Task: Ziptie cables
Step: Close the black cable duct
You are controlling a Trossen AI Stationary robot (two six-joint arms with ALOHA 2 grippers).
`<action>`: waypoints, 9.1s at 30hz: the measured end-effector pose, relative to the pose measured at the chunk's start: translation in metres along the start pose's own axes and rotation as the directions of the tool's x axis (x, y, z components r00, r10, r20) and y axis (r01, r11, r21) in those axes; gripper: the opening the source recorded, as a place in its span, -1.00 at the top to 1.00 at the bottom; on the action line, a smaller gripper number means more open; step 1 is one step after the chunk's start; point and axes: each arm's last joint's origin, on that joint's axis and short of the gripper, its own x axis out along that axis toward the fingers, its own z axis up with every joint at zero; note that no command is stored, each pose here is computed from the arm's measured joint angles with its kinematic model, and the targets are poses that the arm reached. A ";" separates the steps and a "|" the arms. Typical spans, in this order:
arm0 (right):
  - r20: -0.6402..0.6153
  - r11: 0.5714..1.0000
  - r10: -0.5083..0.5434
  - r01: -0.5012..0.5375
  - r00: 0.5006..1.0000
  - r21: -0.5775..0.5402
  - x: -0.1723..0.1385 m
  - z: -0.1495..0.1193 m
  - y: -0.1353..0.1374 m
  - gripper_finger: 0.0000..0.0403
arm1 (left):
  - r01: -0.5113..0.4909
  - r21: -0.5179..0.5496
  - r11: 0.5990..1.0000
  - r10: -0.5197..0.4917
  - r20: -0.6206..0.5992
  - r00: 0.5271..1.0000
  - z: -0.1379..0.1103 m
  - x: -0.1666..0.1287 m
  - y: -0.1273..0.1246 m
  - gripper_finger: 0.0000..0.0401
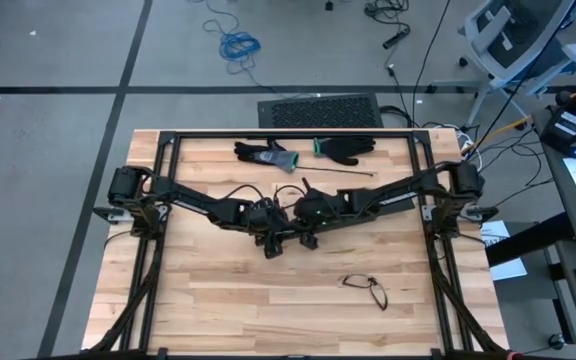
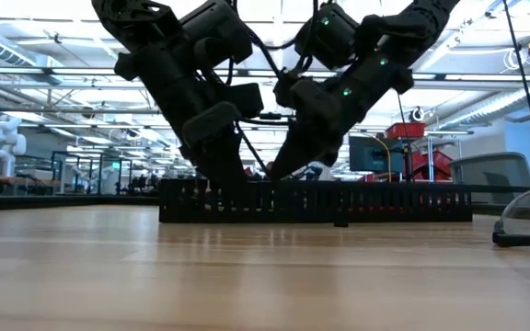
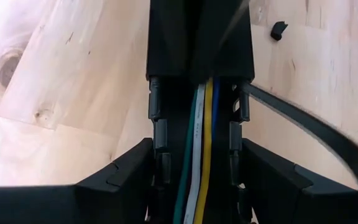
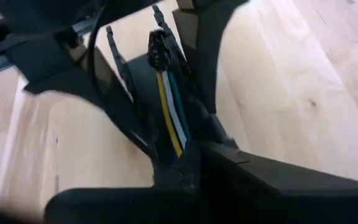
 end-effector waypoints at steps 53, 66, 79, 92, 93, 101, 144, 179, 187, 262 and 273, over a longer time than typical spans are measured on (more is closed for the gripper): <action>0.019 0.989 -0.145 0.145 0.989 -0.012 -0.054 0.021 -0.027 1.00 | 0.016 -0.114 0.993 -0.007 0.078 0.997 0.005 0.011 -0.002 -0.97; 0.020 0.989 -0.145 0.145 0.989 -0.013 -0.054 0.021 -0.027 1.00 | -0.045 -0.115 0.992 0.054 0.081 0.995 0.000 0.025 -0.001 -0.82; 0.023 0.989 -0.147 0.147 0.989 0.000 -0.054 0.022 -0.028 1.00 | -0.054 -0.114 0.992 0.067 0.118 0.991 0.003 0.024 -0.001 -0.48; 0.025 0.989 -0.147 0.147 0.989 0.007 -0.054 0.022 -0.028 1.00 | -0.067 -0.077 0.995 0.077 0.138 0.987 0.005 0.024 -0.001 -0.47; 0.025 0.989 -0.147 0.147 0.989 0.007 -0.054 0.022 -0.028 1.00 | -0.072 -0.071 0.995 0.081 0.138 0.987 0.005 0.024 -0.001 -0.47; 0.025 0.989 -0.147 0.147 0.989 0.007 -0.054 0.022 -0.028 1.00 | -0.098 -0.044 0.994 0.103 0.141 0.985 0.005 0.024 0.000 -0.47; -0.221 0.987 -0.152 0.134 0.963 -0.093 -0.044 -0.007 -0.014 1.00 | -0.098 -0.048 0.994 0.104 0.141 0.985 0.005 0.024 0.000 -0.18; -0.080 0.996 -0.088 0.089 0.993 0.012 0.002 -0.009 -0.004 1.00 | -0.065 -0.049 0.997 0.070 0.121 0.990 0.006 0.018 0.000 -0.39; -0.071 0.996 -0.084 0.085 0.994 0.004 0.003 -0.008 -0.003 1.00 | -0.031 -0.028 0.999 0.032 0.032 0.999 0.009 0.006 -0.002 -0.72; -0.047 0.993 -0.108 0.105 0.993 -0.062 -0.036 0.008 -0.009 1.00 | -0.119 -0.027 0.993 0.121 0.064 0.991 0.010 0.006 -0.002 -0.20; -0.010 0.991 -0.131 0.131 0.991 -0.026 -0.067 0.018 -0.009 1.00 | -0.117 -0.027 0.993 0.119 0.064 0.991 0.010 0.006 -0.003 -0.17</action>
